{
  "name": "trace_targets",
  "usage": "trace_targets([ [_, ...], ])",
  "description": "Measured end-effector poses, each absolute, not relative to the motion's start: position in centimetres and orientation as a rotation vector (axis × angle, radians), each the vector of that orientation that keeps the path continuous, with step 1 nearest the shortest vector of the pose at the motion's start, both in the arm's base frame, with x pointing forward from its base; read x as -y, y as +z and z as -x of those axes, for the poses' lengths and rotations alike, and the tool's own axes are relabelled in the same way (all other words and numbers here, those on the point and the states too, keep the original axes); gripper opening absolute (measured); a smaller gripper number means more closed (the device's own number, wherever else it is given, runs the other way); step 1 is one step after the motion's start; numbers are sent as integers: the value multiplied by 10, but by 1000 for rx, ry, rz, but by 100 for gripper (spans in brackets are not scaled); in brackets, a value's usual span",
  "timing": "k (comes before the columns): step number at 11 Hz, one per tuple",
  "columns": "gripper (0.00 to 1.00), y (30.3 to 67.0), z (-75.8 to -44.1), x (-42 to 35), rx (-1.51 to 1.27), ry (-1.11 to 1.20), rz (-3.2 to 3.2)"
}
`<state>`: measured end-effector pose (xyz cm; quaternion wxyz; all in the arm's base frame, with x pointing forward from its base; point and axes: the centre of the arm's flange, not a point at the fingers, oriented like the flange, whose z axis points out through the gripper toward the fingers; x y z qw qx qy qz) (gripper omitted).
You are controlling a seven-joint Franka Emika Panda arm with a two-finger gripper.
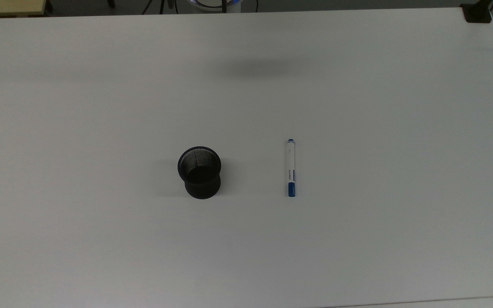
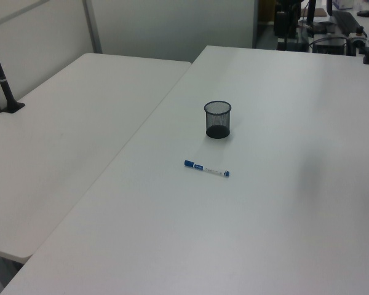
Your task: Insert the marker
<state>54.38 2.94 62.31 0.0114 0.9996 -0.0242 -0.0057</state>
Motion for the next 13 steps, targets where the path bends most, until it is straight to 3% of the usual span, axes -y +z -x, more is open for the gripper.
trace_targets([
  [9, 100, 623, -544, -25, 87, -18, -3118],
  [13, 100, 607, -558, -39, 51, -15, -3119],
])
